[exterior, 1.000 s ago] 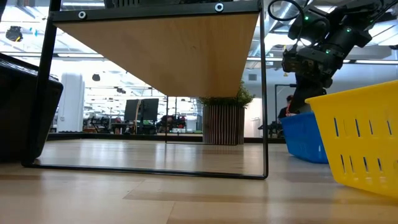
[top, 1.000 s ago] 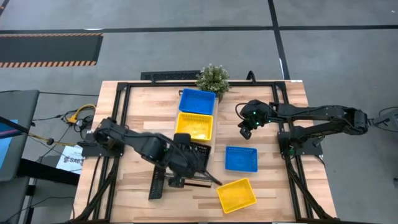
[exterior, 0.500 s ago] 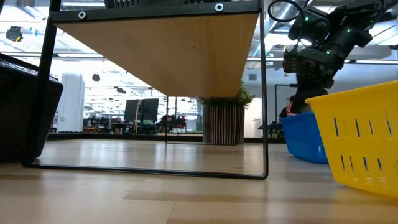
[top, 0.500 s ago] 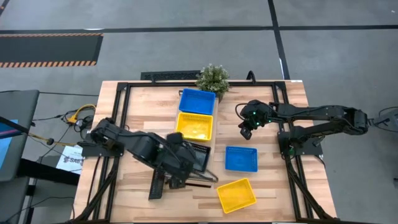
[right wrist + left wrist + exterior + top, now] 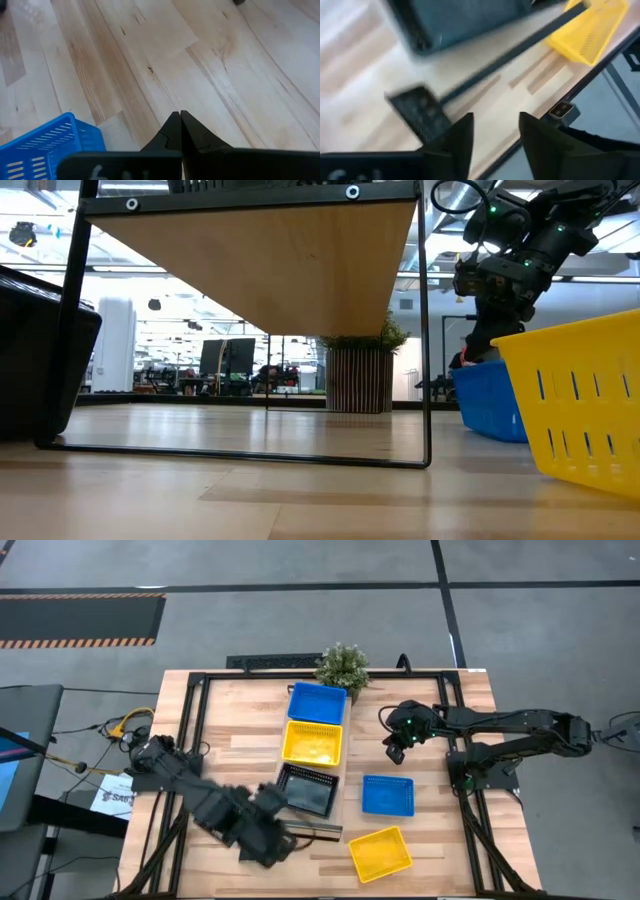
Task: Stack baskets on shelf by color
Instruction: Stack the black basket on top of the black basket on the shelf
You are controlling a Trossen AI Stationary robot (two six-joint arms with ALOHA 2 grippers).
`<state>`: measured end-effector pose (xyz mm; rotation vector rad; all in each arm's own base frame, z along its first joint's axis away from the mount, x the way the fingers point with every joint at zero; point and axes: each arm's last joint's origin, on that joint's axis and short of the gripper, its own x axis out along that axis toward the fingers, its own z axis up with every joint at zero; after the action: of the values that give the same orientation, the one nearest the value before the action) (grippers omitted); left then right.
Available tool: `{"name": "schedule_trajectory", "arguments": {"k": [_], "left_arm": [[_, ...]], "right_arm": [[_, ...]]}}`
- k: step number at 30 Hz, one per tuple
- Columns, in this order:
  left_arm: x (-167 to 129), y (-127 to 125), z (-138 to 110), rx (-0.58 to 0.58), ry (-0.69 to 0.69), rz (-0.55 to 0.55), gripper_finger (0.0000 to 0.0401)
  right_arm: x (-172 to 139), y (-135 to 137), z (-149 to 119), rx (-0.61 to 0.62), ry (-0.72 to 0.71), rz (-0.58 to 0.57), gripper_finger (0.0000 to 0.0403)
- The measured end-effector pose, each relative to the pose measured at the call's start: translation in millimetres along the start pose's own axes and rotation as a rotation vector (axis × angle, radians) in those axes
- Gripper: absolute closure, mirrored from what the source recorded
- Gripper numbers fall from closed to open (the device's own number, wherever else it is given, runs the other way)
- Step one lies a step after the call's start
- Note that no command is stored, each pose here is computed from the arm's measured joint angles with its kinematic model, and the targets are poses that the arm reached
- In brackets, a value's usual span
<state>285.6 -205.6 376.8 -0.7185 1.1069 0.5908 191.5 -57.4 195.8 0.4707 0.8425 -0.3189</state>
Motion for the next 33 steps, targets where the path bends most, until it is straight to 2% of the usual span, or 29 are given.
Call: {"name": "schedule_trajectory", "arguments": {"k": [7, 13, 17, 22, 27, 30, 33], "left_arm": [[4, 16, -42, -0.260, 0.013, 0.062, 0.0191], [11, 46, -74, -0.417, 0.000, 0.142, 0.0177], [30, 61, -89, -0.461, -0.030, 0.151, 0.0176], [56, 72, -96, -0.480, -0.069, -0.003, 0.0181], [80, 90, -99, -0.500, -0.085, -0.027, 0.0189], [90, 100, -101, -0.492, -0.077, 0.012, 0.0191], [94, 102, -101, -0.502, -0.095, -0.037, 0.0191]], "right_arm": [[0, 0, 0, -0.001, -0.001, 0.000, 0.0396], [0, 0, 1, 0.014, -0.005, 0.001, 0.0396], [0, 0, 1, 0.016, -0.008, 0.002, 0.0396], [0, 0, 1, 0.016, -0.008, 0.002, 0.0396], [0, 0, 1, 0.016, -0.008, 0.002, 0.0396], [0, 0, 1, 0.016, -0.008, 0.002, 0.0396], [0, 0, 1, 0.016, -0.008, 0.002, 0.0396]]}}
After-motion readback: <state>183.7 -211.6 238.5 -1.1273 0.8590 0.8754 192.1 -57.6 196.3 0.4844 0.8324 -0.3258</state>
